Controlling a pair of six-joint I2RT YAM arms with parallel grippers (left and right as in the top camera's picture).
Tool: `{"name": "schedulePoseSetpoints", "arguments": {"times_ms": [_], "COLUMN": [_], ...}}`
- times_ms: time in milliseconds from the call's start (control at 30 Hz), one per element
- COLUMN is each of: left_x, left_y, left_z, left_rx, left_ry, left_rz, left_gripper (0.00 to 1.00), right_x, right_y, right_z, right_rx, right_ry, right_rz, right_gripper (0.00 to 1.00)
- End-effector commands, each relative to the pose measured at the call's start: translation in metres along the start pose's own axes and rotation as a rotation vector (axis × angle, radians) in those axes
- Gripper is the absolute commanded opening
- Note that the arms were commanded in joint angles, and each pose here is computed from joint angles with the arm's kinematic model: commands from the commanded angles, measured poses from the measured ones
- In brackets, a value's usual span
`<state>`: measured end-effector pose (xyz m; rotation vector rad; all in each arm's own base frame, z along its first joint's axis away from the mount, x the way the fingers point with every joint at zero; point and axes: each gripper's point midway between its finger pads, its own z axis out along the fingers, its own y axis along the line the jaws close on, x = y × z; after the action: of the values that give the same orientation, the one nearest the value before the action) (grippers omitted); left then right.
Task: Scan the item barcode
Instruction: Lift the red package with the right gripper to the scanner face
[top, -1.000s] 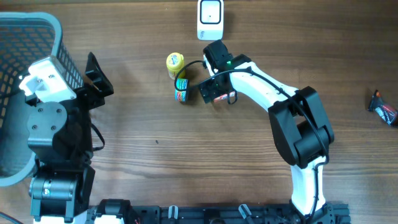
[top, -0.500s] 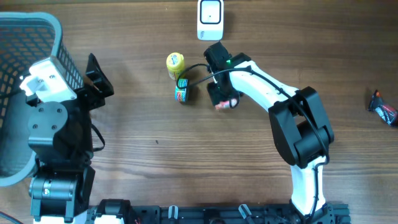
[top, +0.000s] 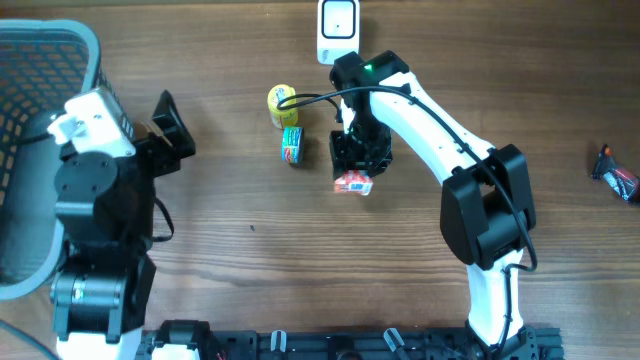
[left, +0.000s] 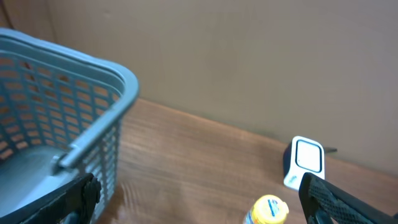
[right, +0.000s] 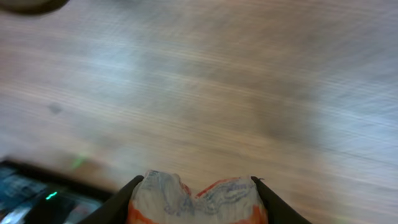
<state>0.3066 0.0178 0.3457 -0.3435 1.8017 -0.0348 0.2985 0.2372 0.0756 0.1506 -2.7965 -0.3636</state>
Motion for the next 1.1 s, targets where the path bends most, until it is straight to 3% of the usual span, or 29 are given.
{"name": "schedulePoseSetpoints", "arguments": {"times_ms": [0,267,367,533,600,767,1067], "left_x": [0.017,0.029,0.031,0.033,0.033,0.041,0.063], "left_y": [-0.015,-0.013,-0.013,-0.012,-0.012,-0.011,-0.008], "left_z": [0.011,0.018,0.018,0.018,0.018,0.022,0.036], "left_rx": [0.081,0.065,0.064,0.061,0.061,0.052,0.027], "left_ry": [0.072,0.123,0.13,0.139,0.139,0.169,0.254], "left_rz": [-0.006,-0.003,-0.002,0.0,0.0,0.005,0.02], "left_gripper": [1.0,1.0,1.0,1.0,1.0,1.0,1.0], "right_x": [0.013,0.02,0.008,-0.059,-0.085,-0.149,-0.216], "right_y": [0.034,0.032,0.035,0.034,0.038,0.032,0.04], "right_z": [-0.006,-0.007,-0.006,-0.011,-0.019,-0.055,-0.141], "right_rx": [-0.194,-0.186,-0.199,-0.14,-0.125,0.011,0.173], "right_ry": [0.086,0.118,0.065,-0.232,-0.352,-0.681,-1.151], "right_rz": [0.033,0.083,0.033,-0.091,-0.149,-0.219,-0.332], "right_gripper": [0.52,0.5,0.5,0.5,0.56,0.56,0.52]}}
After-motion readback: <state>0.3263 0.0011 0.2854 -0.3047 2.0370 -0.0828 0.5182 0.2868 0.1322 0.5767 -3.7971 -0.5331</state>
